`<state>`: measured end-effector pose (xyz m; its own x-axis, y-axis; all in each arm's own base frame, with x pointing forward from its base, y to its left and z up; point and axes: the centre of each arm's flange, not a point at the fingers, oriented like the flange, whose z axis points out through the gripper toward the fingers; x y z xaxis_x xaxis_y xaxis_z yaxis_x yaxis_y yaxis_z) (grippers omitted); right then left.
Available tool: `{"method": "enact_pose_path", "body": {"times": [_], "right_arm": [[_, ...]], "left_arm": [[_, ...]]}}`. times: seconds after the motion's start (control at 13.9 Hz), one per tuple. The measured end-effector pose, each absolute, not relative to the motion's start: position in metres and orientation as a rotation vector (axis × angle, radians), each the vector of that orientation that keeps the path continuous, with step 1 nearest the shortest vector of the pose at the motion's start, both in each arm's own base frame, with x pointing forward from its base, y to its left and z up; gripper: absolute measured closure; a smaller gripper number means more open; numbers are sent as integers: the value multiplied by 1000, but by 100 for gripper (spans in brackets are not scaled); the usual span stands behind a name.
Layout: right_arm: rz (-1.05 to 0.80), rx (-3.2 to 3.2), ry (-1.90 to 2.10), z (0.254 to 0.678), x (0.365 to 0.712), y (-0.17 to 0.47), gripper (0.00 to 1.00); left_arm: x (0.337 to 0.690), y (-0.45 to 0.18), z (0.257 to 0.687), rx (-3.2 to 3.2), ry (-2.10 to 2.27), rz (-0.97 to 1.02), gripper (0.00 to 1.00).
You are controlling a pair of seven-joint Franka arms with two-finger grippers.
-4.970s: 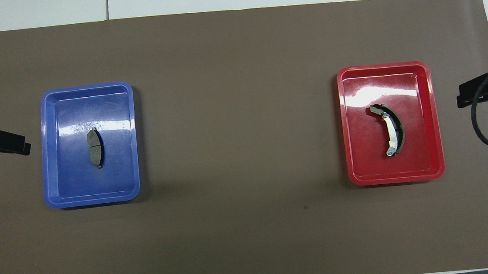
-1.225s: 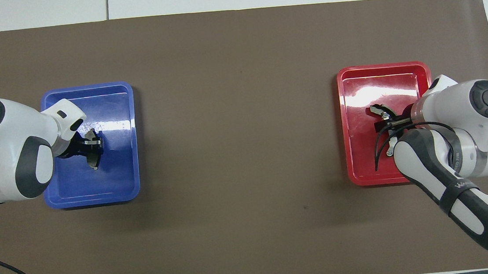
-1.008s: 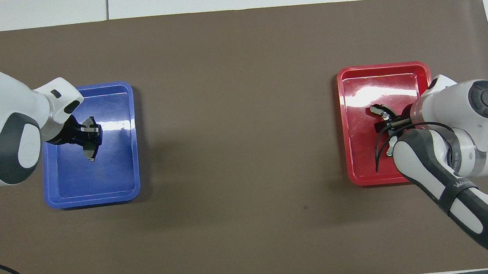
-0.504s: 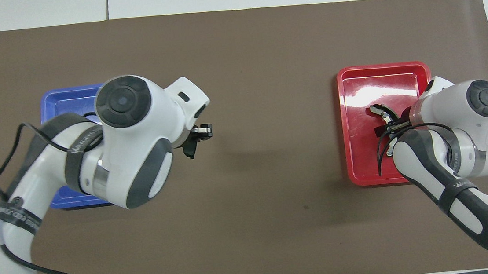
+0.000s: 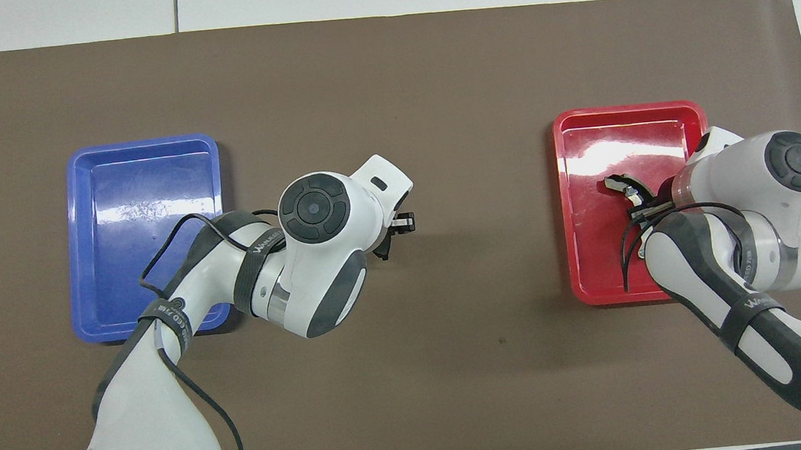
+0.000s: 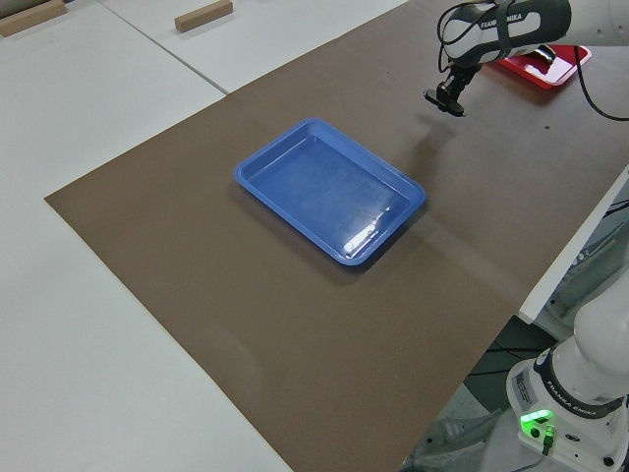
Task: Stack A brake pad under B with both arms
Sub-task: 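Lift the pad with the left gripper while the right gripper lifts its pad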
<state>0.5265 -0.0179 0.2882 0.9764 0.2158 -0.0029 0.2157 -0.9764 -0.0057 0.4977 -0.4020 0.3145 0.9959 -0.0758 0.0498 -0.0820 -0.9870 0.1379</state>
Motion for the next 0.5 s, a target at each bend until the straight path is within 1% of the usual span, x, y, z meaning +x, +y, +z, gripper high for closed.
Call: {"method": "enact_pose_path", "body": {"times": [0.07, 0.29, 0.36, 0.43, 0.5], "right_arm": [[6, -3118, -340, 288, 526, -18, 56], [51, -3112, -337, 292, 528, -17, 56], [67, -3111, -324, 297, 531, -17, 56], [79, -3114, -284, 305, 535, -17, 56], [88, -3118, -233, 315, 541, -15, 56]], "left_arm": [[502, -403, 295, 2998, -110, 75, 61], [503, -406, 297, 2991, -113, 85, 59], [502, -408, 297, 2991, -117, 84, 52], [501, -410, 299, 2988, -124, 88, 40], [500, -413, 304, 2985, -128, 89, 30]]}}
